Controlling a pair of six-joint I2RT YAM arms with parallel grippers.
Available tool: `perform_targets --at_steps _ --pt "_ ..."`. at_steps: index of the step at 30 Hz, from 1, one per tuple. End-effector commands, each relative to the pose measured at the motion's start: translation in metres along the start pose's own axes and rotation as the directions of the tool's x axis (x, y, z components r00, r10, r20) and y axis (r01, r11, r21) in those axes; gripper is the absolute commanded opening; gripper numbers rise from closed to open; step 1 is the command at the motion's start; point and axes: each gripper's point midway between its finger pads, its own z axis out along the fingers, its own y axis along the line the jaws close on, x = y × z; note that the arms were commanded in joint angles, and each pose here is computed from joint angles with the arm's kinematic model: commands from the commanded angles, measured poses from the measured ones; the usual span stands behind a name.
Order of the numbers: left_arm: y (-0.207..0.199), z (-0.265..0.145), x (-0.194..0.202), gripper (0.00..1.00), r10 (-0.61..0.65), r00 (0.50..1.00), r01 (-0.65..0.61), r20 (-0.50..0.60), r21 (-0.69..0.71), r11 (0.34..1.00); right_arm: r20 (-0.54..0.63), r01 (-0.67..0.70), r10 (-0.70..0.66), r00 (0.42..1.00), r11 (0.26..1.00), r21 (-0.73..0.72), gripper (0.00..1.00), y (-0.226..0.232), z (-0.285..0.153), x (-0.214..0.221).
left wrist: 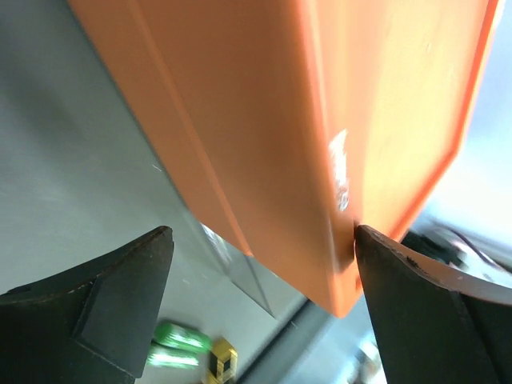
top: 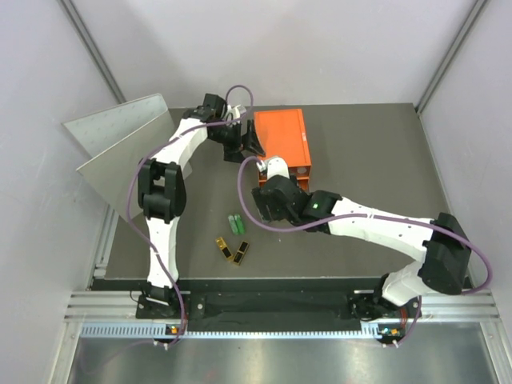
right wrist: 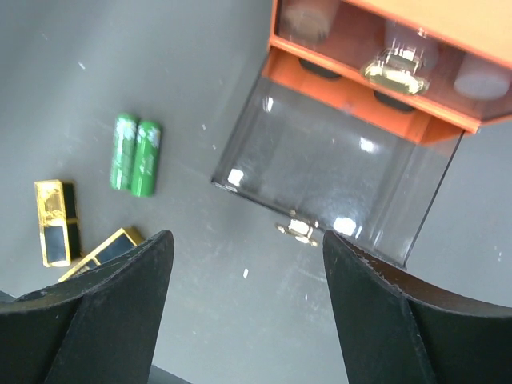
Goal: Organize the makeup
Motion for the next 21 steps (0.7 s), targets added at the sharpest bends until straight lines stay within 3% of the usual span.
perform_targets --at_steps 1,6,14,21 --pt "-0.008 -0.039 -0.052 0.99 0.198 0.953 -0.166 0.229 -0.154 0.974 0.063 -0.007 0.007 0.998 1.0 0.0 0.75 0.007 -0.007 -0.029" --pt "-0.039 -0.074 -0.056 0.99 0.251 0.921 -0.211 0.298 -0.16 0.964 0.085 -0.033 0.032 0.996 0.999 0.012 0.75 0.003 -0.015 -0.037" --pt "-0.065 -0.114 -0.034 0.99 0.284 0.901 -0.228 0.327 -0.199 0.953 0.137 -0.069 0.056 0.989 0.994 0.088 0.91 -0.021 -0.032 -0.05" --pt "-0.06 -0.12 0.019 0.99 0.248 0.942 -0.193 0.226 -0.24 0.951 0.193 -0.136 0.109 0.975 0.982 0.133 1.0 -0.053 -0.034 -0.079"
